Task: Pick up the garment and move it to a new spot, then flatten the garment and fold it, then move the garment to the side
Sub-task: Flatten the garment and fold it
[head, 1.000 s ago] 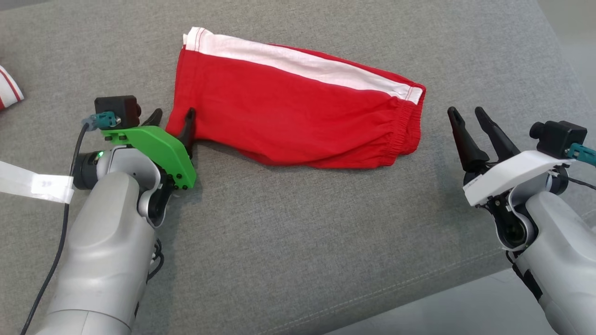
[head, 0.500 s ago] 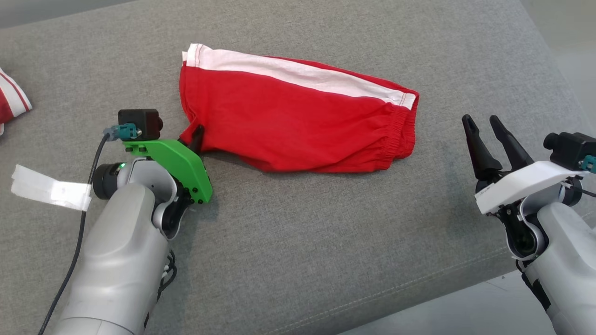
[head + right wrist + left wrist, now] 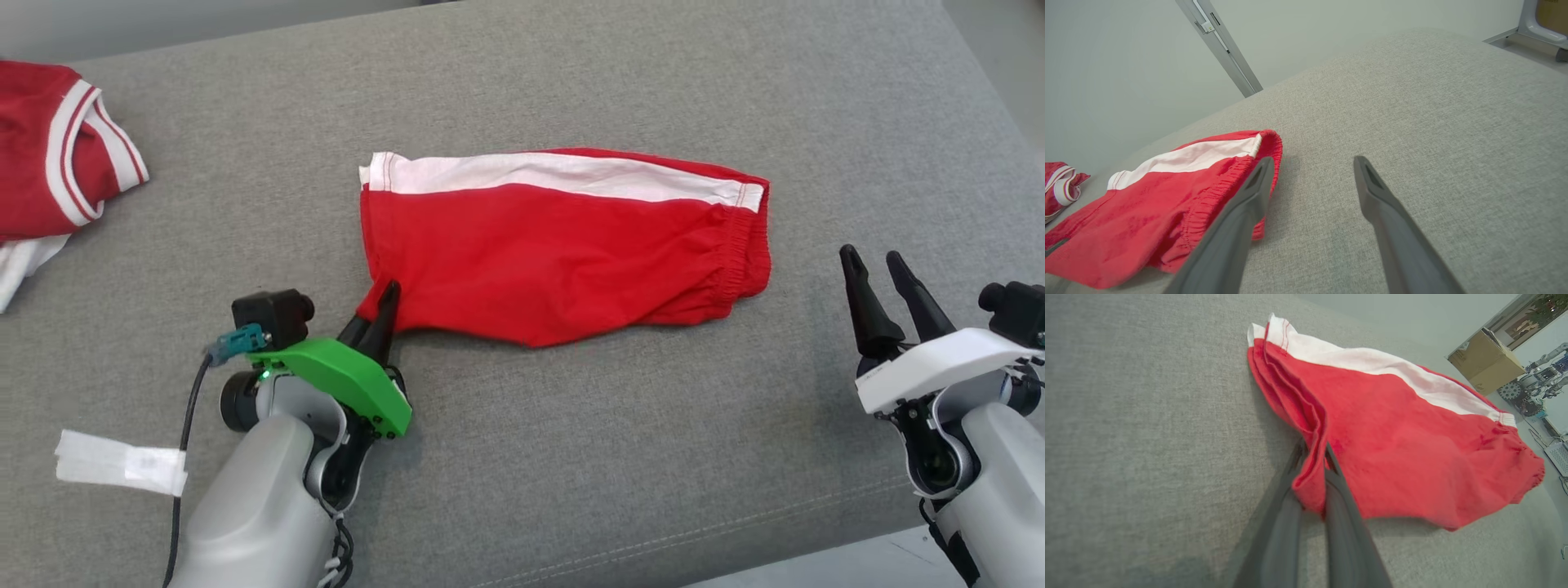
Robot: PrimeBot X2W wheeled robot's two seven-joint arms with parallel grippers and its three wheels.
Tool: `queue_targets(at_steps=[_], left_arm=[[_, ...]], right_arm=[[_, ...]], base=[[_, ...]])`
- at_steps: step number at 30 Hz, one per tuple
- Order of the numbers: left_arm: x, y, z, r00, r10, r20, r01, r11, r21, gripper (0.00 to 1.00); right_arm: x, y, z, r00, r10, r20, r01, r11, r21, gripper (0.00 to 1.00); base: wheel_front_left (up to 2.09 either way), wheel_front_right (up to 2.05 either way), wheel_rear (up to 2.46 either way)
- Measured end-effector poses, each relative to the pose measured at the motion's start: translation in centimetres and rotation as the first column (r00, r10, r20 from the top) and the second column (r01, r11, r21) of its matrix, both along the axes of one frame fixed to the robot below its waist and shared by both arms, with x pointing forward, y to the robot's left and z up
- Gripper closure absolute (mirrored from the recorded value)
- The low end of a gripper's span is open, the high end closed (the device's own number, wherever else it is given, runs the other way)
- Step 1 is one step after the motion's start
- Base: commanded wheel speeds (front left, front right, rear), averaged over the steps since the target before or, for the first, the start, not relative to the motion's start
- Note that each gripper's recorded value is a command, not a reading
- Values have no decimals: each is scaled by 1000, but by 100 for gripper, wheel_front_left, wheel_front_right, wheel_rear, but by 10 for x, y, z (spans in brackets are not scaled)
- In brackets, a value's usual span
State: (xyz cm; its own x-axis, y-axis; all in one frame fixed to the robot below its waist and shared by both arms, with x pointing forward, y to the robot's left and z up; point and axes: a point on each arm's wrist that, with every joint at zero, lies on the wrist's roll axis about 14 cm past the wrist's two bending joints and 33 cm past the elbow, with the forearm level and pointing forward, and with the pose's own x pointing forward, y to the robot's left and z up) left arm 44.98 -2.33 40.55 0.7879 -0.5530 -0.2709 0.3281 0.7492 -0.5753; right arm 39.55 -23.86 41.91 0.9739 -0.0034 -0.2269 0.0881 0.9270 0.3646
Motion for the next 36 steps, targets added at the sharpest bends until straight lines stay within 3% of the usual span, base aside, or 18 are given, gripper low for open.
queue_targets(at_steps=[7, 14, 20, 22, 23, 30, 36], left_arm=[[-14, 19, 18, 994, 101, 47, -97, 991, -91, 100], [-39, 26, 19, 992, 115, 45, -110, 989, -102, 100], [-50, 32, 16, 990, 140, 35, -137, 987, -81, 100], [-56, 34, 11, 989, 147, 18, -146, 987, -72, 49], [-58, 35, 10, 988, 155, 14, -154, 986, -69, 0], [-44, 60, 21, 964, 256, 66, -254, 967, -33, 0], [-18, 98, 66, 901, 364, 236, -370, 929, -22, 0]], right_arm=[[1, 13, -4, 1000, 29, -7, -28, 999, 19, 0], [5, 54, -7, 990, 142, -14, -141, 989, 36, 0], [14, 66, -1, 984, 177, -3, -177, 983, 42, 0], [13, 68, -4, 983, 181, -15, -180, 983, 44, 0], [13, 69, -6, 982, 185, -25, -184, 982, 46, 0], [19, 74, -5, 981, 191, -27, -189, 981, 52, 0], [19, 79, -12, 977, 202, -62, -197, 978, 68, 0]], base=[[0, 0, 0], [0, 0, 0], [0, 0, 0], [0, 0, 0], [0, 0, 0], [0, 0, 0], [0, 0, 0]])
